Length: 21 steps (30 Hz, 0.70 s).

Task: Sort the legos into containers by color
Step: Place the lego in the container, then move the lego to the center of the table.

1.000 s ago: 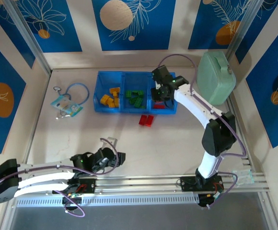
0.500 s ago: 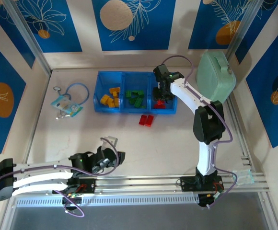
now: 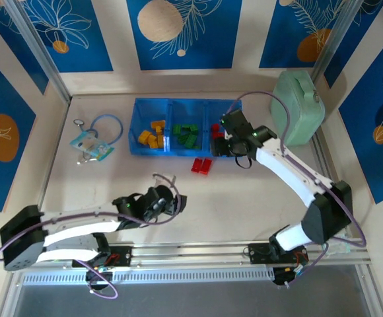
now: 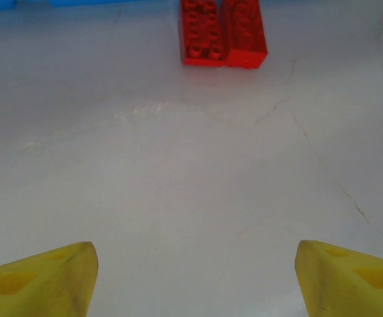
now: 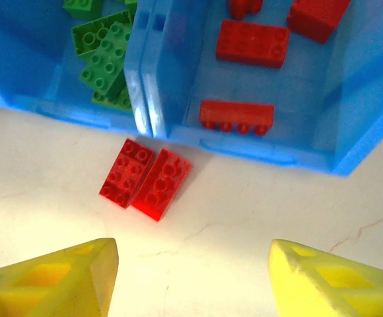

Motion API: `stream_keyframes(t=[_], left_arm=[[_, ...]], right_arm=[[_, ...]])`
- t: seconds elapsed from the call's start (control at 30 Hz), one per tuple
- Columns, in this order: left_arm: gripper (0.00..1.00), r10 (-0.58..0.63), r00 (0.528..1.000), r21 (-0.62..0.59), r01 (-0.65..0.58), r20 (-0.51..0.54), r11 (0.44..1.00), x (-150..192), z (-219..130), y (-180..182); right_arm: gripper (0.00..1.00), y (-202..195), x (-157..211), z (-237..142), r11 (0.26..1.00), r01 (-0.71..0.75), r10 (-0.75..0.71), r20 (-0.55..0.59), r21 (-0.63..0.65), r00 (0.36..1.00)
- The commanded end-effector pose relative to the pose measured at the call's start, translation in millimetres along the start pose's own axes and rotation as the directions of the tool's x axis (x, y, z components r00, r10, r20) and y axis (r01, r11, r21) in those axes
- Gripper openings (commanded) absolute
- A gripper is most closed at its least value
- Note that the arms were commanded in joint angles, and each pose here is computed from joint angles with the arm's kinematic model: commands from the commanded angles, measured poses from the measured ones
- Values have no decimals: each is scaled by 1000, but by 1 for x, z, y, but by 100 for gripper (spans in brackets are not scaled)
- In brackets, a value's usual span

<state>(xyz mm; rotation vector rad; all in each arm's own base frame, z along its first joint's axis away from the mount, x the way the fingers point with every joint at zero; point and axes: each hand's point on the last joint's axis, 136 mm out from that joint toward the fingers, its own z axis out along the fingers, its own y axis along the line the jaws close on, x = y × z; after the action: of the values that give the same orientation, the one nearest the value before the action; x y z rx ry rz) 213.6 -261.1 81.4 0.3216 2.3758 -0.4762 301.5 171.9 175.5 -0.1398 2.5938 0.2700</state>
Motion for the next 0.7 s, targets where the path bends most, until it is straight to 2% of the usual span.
stream_keyframes(t=[0.0,0.1,0.23,0.5,0.67], left_arm=[[77,-40,999,110,43,-36,993,-22,22,-22],[72,-125,990,118,132,-65,984,-44,47,-13],[68,-98,993,78,103,-58,992,-72,68,-11],[68,-29,991,15,31,-132,999,-84,110,-9],[64,-50,990,14,52,-131,999,-91,122,-5]], right_arm=[[63,0,20,-3,997,-72,72,4,-40,997],[62,-7,43,-2,993,-108,107,-10,-48,994],[62,-15,67,-2,989,-139,138,-25,-48,990],[61,-26,85,-13,983,-174,174,4,-56,985],[61,-24,83,-21,982,-168,172,31,-89,985]])
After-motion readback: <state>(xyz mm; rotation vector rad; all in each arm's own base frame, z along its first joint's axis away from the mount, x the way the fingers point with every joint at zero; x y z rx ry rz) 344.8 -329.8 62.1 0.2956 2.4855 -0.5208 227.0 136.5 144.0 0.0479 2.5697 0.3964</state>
